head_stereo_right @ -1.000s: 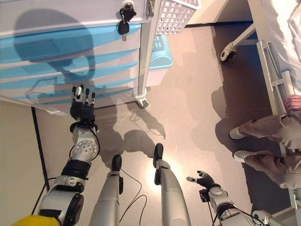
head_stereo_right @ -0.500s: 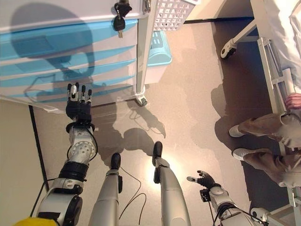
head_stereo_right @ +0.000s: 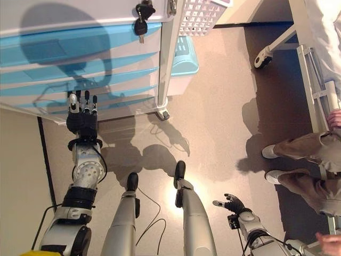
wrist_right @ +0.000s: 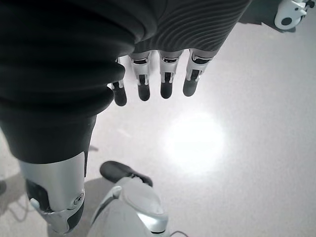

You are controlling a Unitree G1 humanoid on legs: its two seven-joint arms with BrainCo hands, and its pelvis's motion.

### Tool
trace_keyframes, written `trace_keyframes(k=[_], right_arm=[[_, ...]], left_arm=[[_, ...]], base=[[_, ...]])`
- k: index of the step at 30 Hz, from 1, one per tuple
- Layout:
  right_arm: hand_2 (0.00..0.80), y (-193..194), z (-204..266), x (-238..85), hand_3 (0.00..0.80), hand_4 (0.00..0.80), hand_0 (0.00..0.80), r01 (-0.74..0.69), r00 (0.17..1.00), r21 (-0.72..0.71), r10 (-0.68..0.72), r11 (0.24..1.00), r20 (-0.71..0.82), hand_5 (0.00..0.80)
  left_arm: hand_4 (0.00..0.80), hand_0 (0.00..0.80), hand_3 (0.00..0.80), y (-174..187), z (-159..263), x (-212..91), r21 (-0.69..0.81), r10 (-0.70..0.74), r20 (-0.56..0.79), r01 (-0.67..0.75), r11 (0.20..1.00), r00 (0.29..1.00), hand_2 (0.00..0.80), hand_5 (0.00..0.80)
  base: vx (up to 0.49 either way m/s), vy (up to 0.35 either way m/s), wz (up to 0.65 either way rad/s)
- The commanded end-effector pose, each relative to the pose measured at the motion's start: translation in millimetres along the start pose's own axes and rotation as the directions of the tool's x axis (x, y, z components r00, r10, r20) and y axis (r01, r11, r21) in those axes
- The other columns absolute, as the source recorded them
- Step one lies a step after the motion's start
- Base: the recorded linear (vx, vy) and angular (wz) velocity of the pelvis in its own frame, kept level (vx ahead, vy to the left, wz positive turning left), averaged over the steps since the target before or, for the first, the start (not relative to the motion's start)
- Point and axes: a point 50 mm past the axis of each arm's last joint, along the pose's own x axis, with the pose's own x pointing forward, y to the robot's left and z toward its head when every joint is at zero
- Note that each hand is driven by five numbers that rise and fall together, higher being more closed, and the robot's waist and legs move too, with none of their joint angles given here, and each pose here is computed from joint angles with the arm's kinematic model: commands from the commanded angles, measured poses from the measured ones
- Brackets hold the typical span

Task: Open the drawer and pick up the medicine

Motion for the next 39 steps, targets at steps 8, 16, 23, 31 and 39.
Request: trace_keyframes(k=[8,16,23,31,39], right_arm=[[0.0,-23,-38,-12,0.0,0.0,0.0,0.027,0.994,-0.085,-0.036,0.996,-0.106,0.0],[0.0,-27,-38,-12,0.0,0.0,0.0,0.033,0.993,-0.097,-0.043,0.995,-0.109,0.0],[0.0,-31,-39,-13,0.0,0.0,0.0,0.039,0.992,-0.112,-0.051,0.993,-0.114,0.0],[0.0,-30,-40,-13,0.0,0.0,0.0,0.035,0.991,-0.121,-0.05,0.992,-0.122,0.0],[0.0,-29,-42,-14,0.0,0.0,0.0,0.03,0.991,-0.119,-0.045,0.992,-0.13,0.0]], left_arm=[[0.0,0.0,0.0,-84,91,20,0.142,-0.432,0.346,0.409,0.902,0.833,0.0,0.0],[0.0,0.0,0.0,-101,102,29,0.182,-0.476,0.362,0.44,0.879,0.802,0.0,0.0],[0.0,0.0,0.0,-118,112,32,0.216,-0.517,0.389,0.47,0.856,0.762,0.0,0.0],[0.317,0.317,0.317,-126,117,31,0.242,-0.536,0.405,0.478,0.844,0.741,0.317,0.317],[0.8,0.8,0.8,-142,126,22,0.281,-0.602,0.426,0.534,0.797,0.675,0.8,0.8]], base=[[0.0,0.0,0.0],[0.0,0.0,0.0],[0.0,0.0,0.0],[0.0,0.0,0.0],[0.0,0.0,0.0]])
